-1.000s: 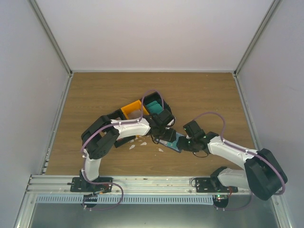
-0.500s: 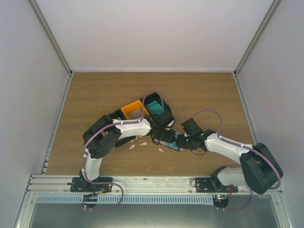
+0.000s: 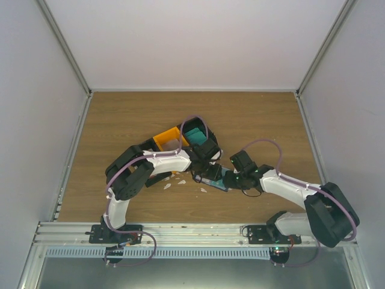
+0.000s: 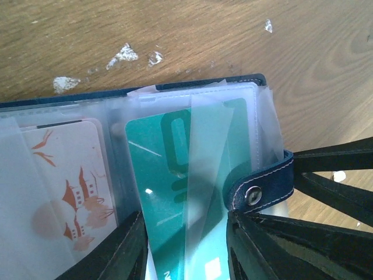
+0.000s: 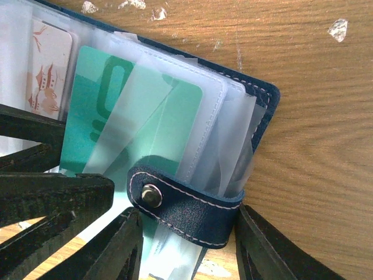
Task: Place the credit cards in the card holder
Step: Insert the credit card into the card holder.
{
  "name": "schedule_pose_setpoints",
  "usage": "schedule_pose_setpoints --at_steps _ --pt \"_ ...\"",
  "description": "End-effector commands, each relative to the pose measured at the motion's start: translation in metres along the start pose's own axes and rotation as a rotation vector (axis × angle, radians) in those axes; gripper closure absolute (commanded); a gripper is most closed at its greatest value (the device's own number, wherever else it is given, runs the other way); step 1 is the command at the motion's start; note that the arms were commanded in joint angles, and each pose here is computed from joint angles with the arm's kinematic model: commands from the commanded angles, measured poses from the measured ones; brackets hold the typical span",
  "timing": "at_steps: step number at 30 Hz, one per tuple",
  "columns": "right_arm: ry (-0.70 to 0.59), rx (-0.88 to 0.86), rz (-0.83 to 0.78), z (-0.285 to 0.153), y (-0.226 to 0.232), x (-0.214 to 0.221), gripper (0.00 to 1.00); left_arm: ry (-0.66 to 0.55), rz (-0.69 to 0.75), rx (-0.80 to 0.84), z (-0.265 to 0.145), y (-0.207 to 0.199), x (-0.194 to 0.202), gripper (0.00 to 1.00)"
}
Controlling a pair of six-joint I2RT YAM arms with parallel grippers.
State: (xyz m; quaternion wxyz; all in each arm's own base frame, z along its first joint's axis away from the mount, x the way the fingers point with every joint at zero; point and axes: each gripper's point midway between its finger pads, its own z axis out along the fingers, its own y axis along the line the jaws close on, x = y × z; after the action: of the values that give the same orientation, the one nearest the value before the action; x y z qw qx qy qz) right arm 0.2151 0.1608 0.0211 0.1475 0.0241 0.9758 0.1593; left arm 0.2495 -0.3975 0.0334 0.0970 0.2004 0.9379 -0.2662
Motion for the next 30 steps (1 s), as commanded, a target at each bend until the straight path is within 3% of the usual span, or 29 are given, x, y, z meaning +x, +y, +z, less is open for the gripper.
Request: schedule_pose_setpoints --at_steps 1,8,18,30 --pt "0.057 -0.003 0.013 0.006 -0.007 0.017 0.56 0.005 0.129 0.084 0.007 -0.023 0.0 0.6" --pt "0.003 -0.038 -0.015 -0.002 0.003 0.003 0.55 0.033 0.22 0.078 0.011 -0.028 0.01 0.7" --pt "-0.054 0.186 0.087 -0.025 -0.035 -0.003 0.47 0.007 0.258 0.065 0.008 -0.031 0.001 0.82" --pt "0.001 0.264 0.111 -0.024 -0.047 0.006 0.48 0.027 0.222 0.067 0.014 -0.027 0.005 0.82"
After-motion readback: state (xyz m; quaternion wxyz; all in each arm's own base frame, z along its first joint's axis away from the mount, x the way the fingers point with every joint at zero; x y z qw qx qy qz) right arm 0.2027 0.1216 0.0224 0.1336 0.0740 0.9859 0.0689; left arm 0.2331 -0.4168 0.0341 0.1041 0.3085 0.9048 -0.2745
